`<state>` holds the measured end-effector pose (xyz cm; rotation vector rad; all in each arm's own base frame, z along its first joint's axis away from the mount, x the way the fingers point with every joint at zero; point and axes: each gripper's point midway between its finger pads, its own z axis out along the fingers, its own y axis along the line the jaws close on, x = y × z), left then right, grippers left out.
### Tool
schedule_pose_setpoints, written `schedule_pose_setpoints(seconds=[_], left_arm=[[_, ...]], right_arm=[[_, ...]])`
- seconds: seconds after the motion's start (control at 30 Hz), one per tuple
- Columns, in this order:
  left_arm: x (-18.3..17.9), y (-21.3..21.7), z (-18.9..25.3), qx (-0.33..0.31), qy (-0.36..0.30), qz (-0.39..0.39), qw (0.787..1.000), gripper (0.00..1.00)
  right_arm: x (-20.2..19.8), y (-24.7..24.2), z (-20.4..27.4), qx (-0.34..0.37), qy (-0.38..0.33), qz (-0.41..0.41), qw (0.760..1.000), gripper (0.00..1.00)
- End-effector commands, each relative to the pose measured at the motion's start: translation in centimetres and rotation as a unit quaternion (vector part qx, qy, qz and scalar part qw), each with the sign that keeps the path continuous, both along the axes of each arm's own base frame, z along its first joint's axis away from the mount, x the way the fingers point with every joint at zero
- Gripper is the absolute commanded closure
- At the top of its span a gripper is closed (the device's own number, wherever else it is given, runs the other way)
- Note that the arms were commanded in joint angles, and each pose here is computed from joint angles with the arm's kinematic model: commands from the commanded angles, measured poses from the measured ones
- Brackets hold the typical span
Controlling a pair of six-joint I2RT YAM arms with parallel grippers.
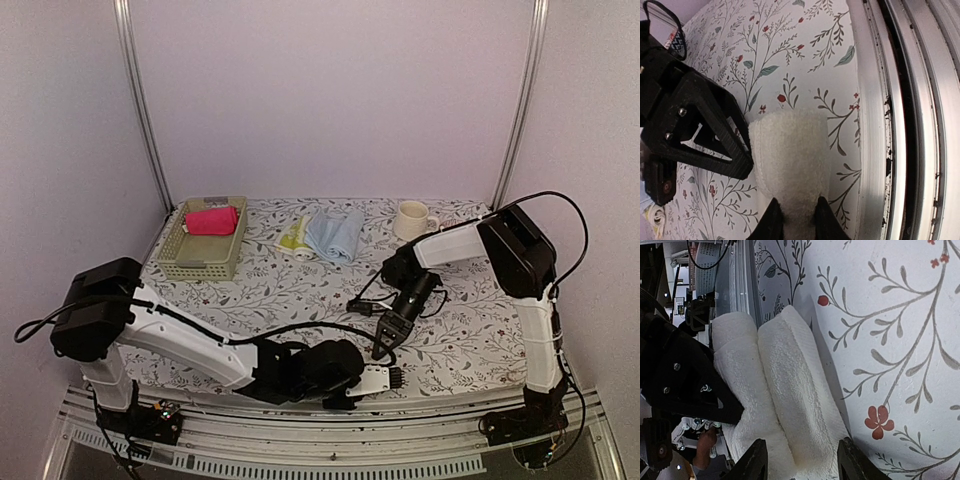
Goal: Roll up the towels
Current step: Roll the towel at the center of the board.
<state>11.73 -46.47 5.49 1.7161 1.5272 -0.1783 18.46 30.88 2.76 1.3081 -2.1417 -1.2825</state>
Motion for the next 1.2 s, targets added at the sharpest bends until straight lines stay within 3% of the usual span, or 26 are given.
schedule_pose_setpoints(seconds=[0.0,0.23,0.43,0.53,0.77,1.0,1.17], left_arm=[[-1.0,-1.6,-0.9,-0.002,0.041,-0.033,0.999,0.81],[-0.8,-0.6,-3.6,0.036,0.126,-0.01,0.991,0.83],[-0.6,0.3,-5.2,0.046,0.219,0.008,0.975,0.84],[-0.3,0.2,-5.2,0.039,0.272,0.012,0.961,0.84],[1.5,1.1,-5.3,0.035,0.42,0.025,0.907,0.8],[1.6,0.9,-6.2,0.03,0.521,0.026,0.853,0.8],[3.1,1.4,-6.8,0.022,0.542,0.05,0.838,0.79]], right_arm=[[1.0,-0.1,-2.4,-0.017,-0.029,0.006,0.999,0.49],[1.8,0.2,1.2,0.021,-0.07,0.009,0.997,0.5],[4.1,-1.5,9.3,0.103,-0.188,-0.026,0.976,0.48],[4.6,-3.1,11.8,0.118,-0.298,-0.035,0.946,0.47],[3.5,-6.5,10.0,0.104,-0.498,0.002,0.861,0.46],[0.3,-4.8,6.6,0.083,-0.543,0.088,0.831,0.45],[-1.6,-3.0,5.2,0.082,-0.557,0.141,0.815,0.42]])
